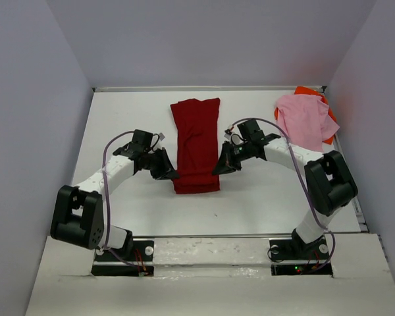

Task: Fold and stack the t-shirts
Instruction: Fold the folded rectangular tshirt in 1/3 of the way

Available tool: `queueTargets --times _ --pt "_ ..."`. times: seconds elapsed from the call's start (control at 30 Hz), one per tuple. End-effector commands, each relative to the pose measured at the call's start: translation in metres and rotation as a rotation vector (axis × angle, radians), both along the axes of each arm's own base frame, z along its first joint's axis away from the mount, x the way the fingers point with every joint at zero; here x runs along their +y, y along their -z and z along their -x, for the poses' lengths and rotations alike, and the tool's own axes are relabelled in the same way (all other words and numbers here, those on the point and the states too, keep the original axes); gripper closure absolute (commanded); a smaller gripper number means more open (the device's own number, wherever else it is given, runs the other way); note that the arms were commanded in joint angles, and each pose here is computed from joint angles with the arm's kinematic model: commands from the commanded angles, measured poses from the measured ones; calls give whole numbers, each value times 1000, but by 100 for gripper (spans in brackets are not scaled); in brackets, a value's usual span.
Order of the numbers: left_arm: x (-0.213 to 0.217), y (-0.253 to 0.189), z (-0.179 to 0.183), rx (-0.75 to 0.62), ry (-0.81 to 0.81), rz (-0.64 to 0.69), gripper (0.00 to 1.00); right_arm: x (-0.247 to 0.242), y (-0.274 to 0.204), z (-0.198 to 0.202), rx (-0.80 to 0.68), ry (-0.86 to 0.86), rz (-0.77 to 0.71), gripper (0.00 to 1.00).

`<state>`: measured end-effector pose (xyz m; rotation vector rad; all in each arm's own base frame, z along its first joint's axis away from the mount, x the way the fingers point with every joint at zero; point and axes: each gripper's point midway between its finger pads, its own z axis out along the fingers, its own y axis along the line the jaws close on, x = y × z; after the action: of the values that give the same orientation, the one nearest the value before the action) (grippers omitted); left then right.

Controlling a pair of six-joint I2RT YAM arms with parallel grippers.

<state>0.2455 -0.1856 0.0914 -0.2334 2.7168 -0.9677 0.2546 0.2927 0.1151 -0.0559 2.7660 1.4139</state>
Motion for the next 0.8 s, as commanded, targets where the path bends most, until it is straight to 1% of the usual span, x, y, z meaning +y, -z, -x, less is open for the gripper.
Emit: queueTargets --times 0.0,0.2,0.37,0.6,0.7,0.77 --pt "0 -18 -18 -69 25 23 100 6 -10 -13 -5 -6 -24 100" --pt "5 -10 -30 -66 27 8 100 6 7 -25 -5 -6 2 100" --pt "3 -6 -48 -89 48 4 99 5 22 -37 -4 -8 24 100" --pt "-1 -1 -69 -114 52 -1 98 0 33 -63 -26 12 34 100" --pt "-1 5 -79 -131 55 -19 97 1 39 -69 -35 11 44 100" --pt "-2 18 -85 -122 57 -23 97 -1 45 -74 -35 16 49 100"
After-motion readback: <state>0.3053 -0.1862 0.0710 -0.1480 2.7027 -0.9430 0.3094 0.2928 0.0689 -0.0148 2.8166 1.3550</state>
